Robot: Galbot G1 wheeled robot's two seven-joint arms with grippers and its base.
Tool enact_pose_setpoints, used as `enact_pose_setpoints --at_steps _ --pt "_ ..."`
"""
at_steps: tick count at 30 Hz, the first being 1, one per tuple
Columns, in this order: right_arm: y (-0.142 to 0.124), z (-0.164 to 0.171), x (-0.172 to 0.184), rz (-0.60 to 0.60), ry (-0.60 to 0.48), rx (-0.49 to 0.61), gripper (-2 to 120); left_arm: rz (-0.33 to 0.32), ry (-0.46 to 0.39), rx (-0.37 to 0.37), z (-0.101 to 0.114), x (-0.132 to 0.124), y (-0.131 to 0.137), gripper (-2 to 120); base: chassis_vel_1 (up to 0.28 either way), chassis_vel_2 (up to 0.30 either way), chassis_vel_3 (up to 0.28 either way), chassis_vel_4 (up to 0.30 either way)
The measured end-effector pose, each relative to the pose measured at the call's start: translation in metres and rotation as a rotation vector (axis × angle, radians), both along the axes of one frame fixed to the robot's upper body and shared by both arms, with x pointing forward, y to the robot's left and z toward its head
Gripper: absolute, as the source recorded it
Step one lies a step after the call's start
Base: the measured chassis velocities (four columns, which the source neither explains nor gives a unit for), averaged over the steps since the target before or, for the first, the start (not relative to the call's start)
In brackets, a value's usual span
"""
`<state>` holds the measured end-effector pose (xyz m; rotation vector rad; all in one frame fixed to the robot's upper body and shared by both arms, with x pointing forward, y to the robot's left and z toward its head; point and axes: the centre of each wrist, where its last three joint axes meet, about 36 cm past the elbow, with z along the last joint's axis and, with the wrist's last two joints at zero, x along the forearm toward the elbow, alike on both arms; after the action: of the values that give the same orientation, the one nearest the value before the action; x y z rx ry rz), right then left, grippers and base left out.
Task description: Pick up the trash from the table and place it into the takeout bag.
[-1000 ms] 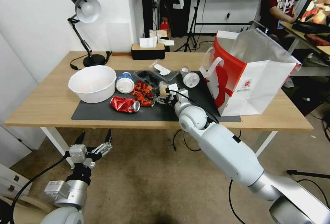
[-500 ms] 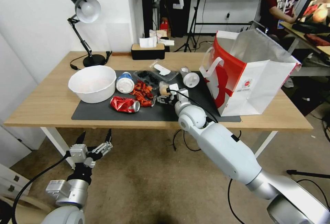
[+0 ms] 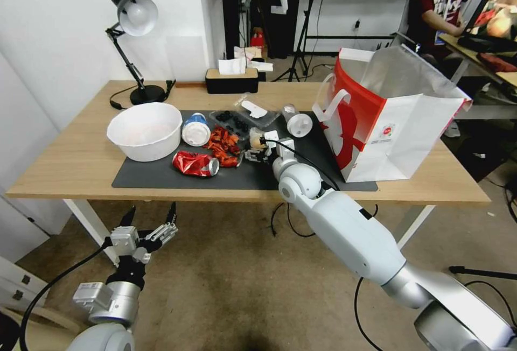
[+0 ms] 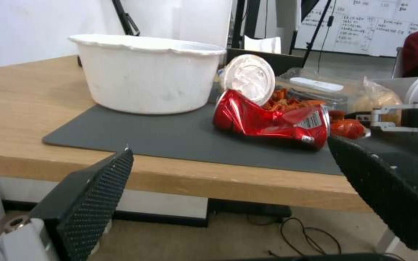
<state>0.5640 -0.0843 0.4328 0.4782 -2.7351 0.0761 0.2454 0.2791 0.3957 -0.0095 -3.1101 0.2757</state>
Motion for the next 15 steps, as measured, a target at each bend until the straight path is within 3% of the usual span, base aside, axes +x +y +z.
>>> enact_pose_setpoints --at_steps 5,11,15 --pt "-0.0015 -0.0003 0.0008 -0.008 0.001 0.0 91 -0.002 0.001 -0.001 -0.0005 0.0009 -0.0003 100 0.0 0.0 0.0 0.0" --pt "-0.0021 -0.0002 -0.0005 -0.015 -0.005 0.002 64 -0.006 0.003 -0.006 -0.0019 0.0023 -0.002 100 0.0 0.0 0.0 0.0" --pt "-0.003 0.0002 -0.002 -0.017 -0.011 0.001 56 -0.006 0.004 -0.007 -0.0024 0.0028 -0.0024 100 0.0 0.0 0.0 0.0"
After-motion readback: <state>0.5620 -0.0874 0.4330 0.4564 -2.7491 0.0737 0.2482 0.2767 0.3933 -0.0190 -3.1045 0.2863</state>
